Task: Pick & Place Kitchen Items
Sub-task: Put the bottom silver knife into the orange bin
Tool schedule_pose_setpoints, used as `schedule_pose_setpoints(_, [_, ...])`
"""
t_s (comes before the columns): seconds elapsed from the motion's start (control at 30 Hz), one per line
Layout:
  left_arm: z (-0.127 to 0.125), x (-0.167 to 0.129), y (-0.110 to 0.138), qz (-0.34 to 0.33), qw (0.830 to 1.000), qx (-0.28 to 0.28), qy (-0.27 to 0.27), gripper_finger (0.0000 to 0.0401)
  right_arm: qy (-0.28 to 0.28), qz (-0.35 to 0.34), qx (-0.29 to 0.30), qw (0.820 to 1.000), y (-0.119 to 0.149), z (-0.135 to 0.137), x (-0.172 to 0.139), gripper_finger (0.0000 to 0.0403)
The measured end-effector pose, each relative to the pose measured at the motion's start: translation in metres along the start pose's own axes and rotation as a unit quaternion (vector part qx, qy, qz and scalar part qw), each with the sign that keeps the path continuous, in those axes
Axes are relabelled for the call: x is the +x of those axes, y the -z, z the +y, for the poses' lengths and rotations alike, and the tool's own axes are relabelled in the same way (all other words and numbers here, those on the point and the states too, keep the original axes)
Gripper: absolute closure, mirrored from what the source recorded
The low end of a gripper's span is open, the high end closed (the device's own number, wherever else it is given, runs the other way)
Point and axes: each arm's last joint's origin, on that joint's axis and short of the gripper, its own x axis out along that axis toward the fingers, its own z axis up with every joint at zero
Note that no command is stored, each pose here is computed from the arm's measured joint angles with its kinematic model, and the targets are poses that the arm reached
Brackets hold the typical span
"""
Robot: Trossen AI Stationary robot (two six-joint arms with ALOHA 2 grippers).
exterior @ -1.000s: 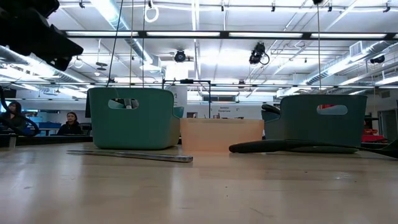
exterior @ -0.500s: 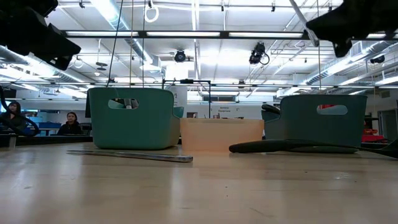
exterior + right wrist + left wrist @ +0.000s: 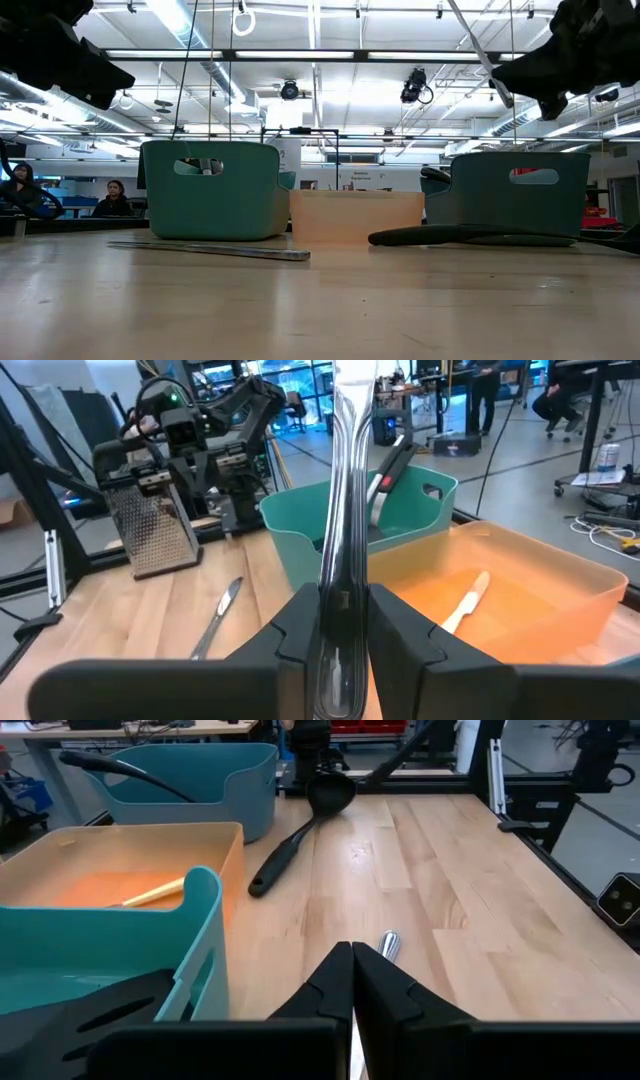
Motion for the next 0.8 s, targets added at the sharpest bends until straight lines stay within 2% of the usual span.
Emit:
schedule_pose_setpoints(0.23, [0.000, 0.000, 0.000, -0.002, 1.000, 0.008, -0.003, 0.0393, 0.010, -0.017, 0.020, 1.000, -0.009, 0.000, 0.003, 0.0337])
schedule_pose_setpoints(0.43, [0.000, 0.000, -0.001, -0.006, 1.000, 0.012, -0.002, 0.0392, 0.046, 0.010, -0.018, 0.999, -0.058, 0.011, 0.023, 0.0337])
schedule_pose_setpoints(0.6, [0.000, 0.000, -0.001, -0.006, 1.000, 0.011, -0.002, 0.0392, 0.103, 0.094, -0.046, 0.989, -0.104, 0.016, 0.060, 0.0337])
schedule_pose_setpoints(0.7, [0.000, 0.000, -0.001, -0.006, 1.000, 0.008, -0.002, 0.0392, 0.125, 0.157, -0.053, 0.978, -0.124, 0.012, 0.090, 0.0337])
schedule_pose_setpoints(0.8, [0.000, 0.000, -0.001, -0.006, 1.000, 0.008, -0.001, 0.0392, 0.162, 0.218, -0.047, 0.961, -0.132, 0.000, 0.123, 0.0337])
